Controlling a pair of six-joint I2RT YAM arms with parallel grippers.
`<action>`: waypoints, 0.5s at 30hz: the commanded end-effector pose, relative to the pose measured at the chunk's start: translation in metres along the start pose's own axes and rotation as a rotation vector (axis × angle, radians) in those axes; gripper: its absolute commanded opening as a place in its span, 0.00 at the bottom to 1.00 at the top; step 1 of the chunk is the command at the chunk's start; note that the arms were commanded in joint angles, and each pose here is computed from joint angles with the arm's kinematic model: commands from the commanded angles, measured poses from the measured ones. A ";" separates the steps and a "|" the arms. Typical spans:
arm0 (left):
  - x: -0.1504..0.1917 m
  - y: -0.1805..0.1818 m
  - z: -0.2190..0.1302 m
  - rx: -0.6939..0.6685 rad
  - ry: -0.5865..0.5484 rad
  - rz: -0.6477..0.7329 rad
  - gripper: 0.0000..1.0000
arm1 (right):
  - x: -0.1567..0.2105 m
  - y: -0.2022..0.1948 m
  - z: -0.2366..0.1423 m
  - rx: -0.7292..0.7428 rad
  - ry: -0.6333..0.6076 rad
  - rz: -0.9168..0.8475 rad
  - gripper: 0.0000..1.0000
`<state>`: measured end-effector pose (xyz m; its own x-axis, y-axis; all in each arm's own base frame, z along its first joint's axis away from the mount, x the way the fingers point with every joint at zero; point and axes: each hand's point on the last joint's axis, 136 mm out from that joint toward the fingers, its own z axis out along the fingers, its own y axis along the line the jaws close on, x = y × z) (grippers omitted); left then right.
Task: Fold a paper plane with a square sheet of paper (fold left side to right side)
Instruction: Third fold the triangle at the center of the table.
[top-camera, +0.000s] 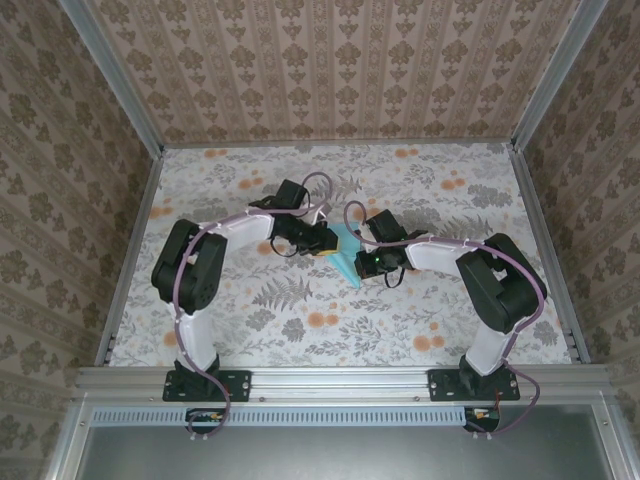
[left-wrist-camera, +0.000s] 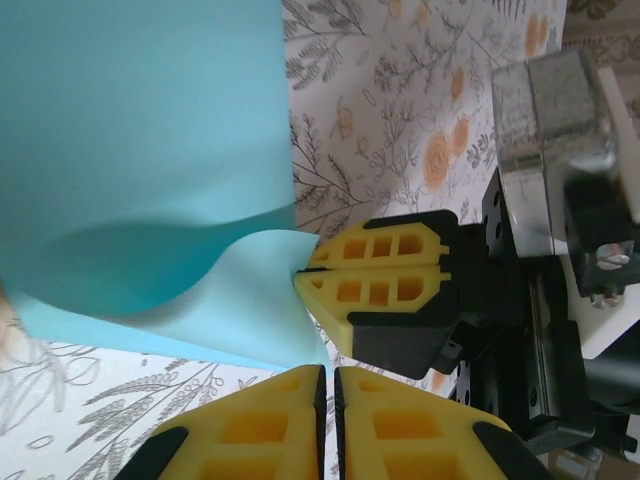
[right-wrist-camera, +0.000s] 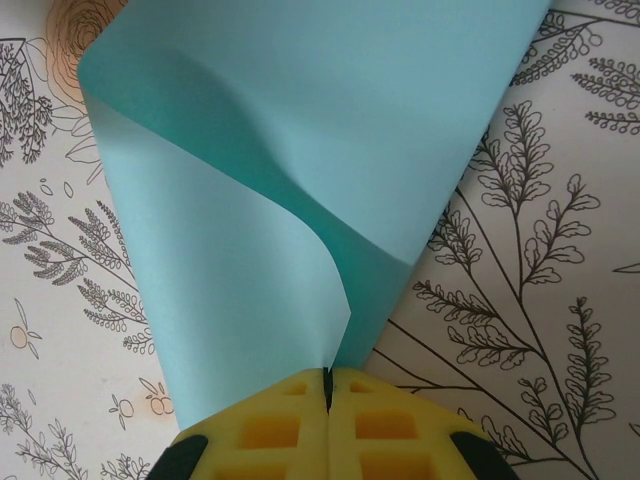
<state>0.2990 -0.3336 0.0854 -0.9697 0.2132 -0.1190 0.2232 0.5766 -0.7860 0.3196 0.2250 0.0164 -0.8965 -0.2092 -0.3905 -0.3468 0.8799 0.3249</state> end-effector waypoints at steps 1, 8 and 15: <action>0.001 0.000 0.009 0.018 0.004 0.029 0.13 | 0.031 -0.012 0.010 0.049 0.120 0.013 0.00; 0.004 0.021 0.023 -0.021 0.025 0.012 0.13 | 0.032 -0.014 0.009 0.056 0.126 0.011 0.00; 0.009 0.038 0.030 -0.061 0.040 -0.007 0.13 | 0.033 -0.014 0.009 0.058 0.133 0.009 0.00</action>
<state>0.2985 -0.3371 0.0480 -0.9717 0.2212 -0.0829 0.2044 0.6114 -0.7645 0.3196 0.2250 0.0165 -0.8968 -0.2131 -0.3877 -0.3485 0.8800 0.3226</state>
